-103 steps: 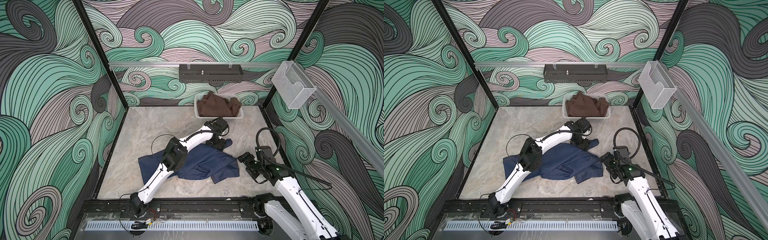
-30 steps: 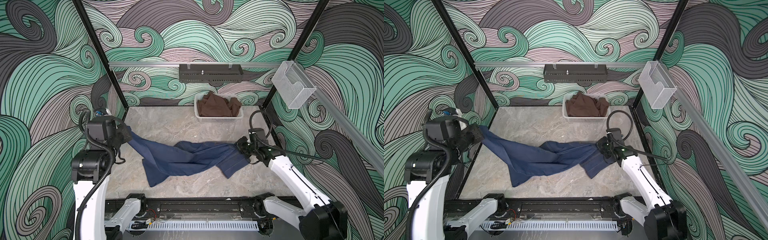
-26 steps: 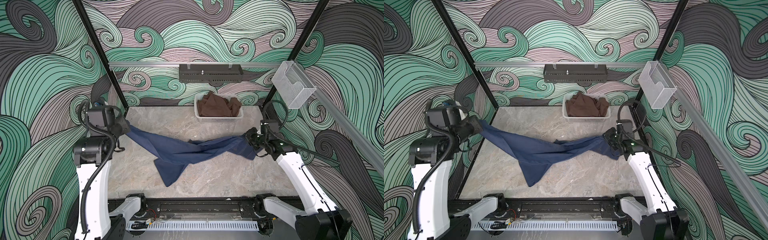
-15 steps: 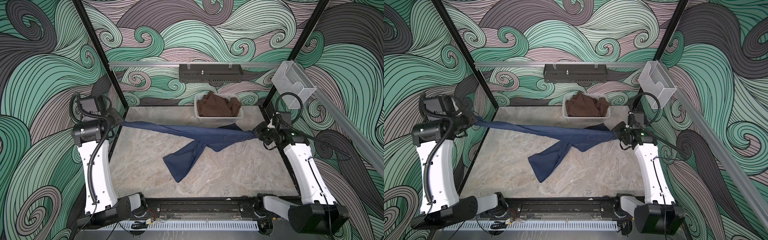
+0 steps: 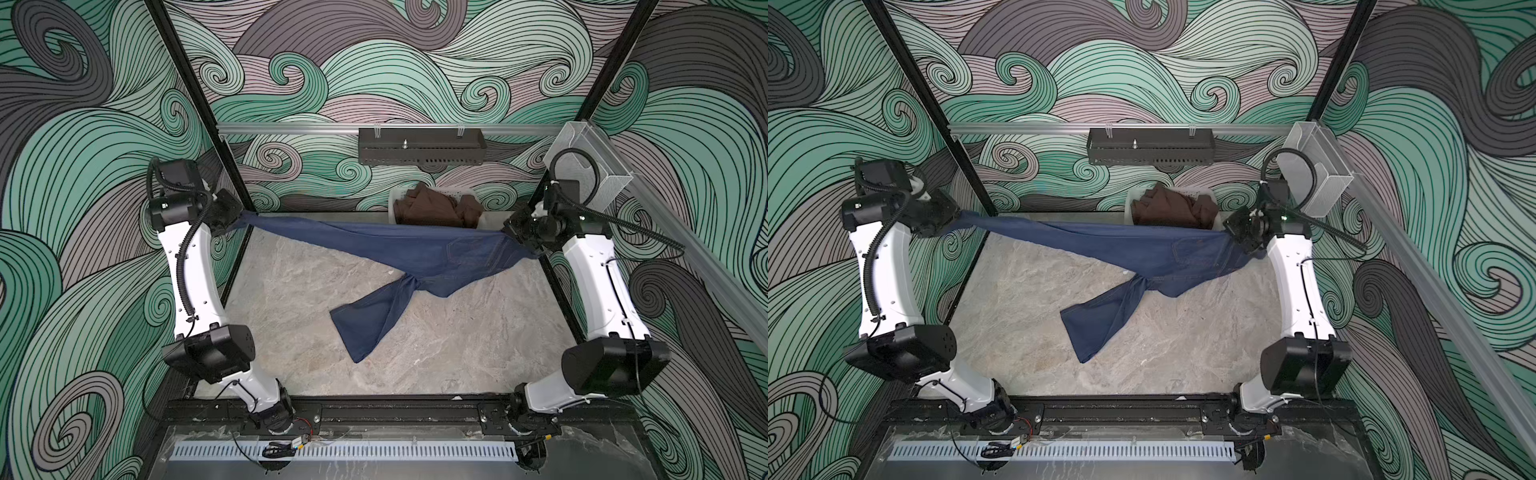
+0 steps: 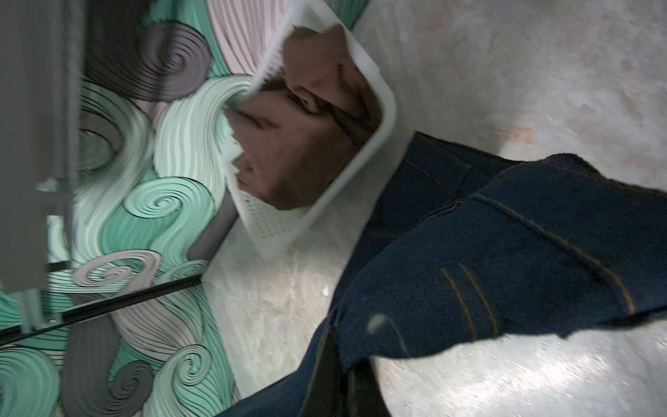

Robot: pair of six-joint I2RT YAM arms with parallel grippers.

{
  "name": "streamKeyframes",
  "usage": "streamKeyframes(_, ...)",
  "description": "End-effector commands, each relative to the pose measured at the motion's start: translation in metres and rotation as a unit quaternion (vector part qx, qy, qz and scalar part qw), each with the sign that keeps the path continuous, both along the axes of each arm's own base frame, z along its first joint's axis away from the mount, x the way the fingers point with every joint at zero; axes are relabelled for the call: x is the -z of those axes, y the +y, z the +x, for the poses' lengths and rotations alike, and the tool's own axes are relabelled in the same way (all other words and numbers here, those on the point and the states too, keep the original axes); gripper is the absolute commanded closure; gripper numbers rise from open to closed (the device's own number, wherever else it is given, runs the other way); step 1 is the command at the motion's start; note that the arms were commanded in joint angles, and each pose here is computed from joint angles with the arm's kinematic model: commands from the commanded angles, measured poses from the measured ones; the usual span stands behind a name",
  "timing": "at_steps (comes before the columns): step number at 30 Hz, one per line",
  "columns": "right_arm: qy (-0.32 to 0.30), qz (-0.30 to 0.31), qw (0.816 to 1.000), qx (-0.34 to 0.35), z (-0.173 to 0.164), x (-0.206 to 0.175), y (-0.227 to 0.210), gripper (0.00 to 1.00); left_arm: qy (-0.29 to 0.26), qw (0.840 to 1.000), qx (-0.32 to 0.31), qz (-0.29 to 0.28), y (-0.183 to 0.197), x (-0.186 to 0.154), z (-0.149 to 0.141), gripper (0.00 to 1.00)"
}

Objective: Fold and stack the trousers
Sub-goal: Flatten out the trousers at the center of the table.

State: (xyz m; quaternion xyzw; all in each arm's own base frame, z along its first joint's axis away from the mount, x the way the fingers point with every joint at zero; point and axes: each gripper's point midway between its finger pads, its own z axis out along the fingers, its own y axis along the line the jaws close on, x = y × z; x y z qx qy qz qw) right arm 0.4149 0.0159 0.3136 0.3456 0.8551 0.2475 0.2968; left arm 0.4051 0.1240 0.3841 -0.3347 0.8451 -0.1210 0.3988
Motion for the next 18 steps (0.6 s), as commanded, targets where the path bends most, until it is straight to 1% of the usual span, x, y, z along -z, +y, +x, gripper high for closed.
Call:
streamKeyframes(1, -0.062, -0.014, 0.996, 0.062, 0.017, -0.058, -0.031, 1.00, -0.084, 0.995, -0.044, 0.017, 0.028, -0.056, 0.009, 1.00)
streamKeyframes(2, -0.081, -0.012, 0.995, 0.065, 0.019, -0.075, -0.032, 1.00, -0.107, 0.993, -0.049, 0.012, 0.032, -0.063, 0.013, 1.00)
streamKeyframes(4, -0.107, -0.011, 0.992, 0.072, 0.017, -0.100, -0.034, 1.00, -0.118, 0.992, -0.046, -0.001, 0.032, -0.068, 0.015, 1.00)
streamKeyframes(6, -0.124, -0.021, 0.989, 0.077, 0.008, -0.115, -0.037, 1.00, -0.107, 0.994, -0.034, -0.011, 0.028, -0.060, 0.014, 1.00)
streamKeyframes(8, -0.118, -0.035, 0.989, 0.082, -0.007, -0.111, -0.039, 1.00, -0.083, 0.996, -0.007, -0.036, 0.017, -0.042, 0.010, 1.00)
streamKeyframes(10, -0.099, -0.044, 0.991, 0.081, -0.022, -0.092, -0.039, 1.00, -0.052, 0.997, -0.008, -0.059, 0.014, -0.016, -0.006, 1.00)
streamKeyframes(12, -0.079, -0.050, 0.992, 0.083, -0.038, -0.067, -0.040, 1.00, -0.031, 0.996, -0.025, -0.076, 0.016, 0.015, -0.024, 1.00)
streamKeyframes(13, -0.064, -0.051, 0.993, 0.083, -0.046, -0.047, -0.039, 1.00, -0.041, 0.996, -0.034, -0.076, 0.017, 0.022, -0.034, 1.00)
streamKeyframes(15, -0.034, -0.055, 0.994, 0.083, -0.062, -0.013, -0.039, 1.00, -0.048, 0.994, -0.052, -0.089, 0.018, 0.047, -0.052, 1.00)
streamKeyframes(18, 0.011, -0.055, 0.995, 0.083, -0.090, 0.038, -0.037, 1.00, -0.005, 0.992, -0.068, -0.107, 0.016, 0.096, -0.078, 1.00)
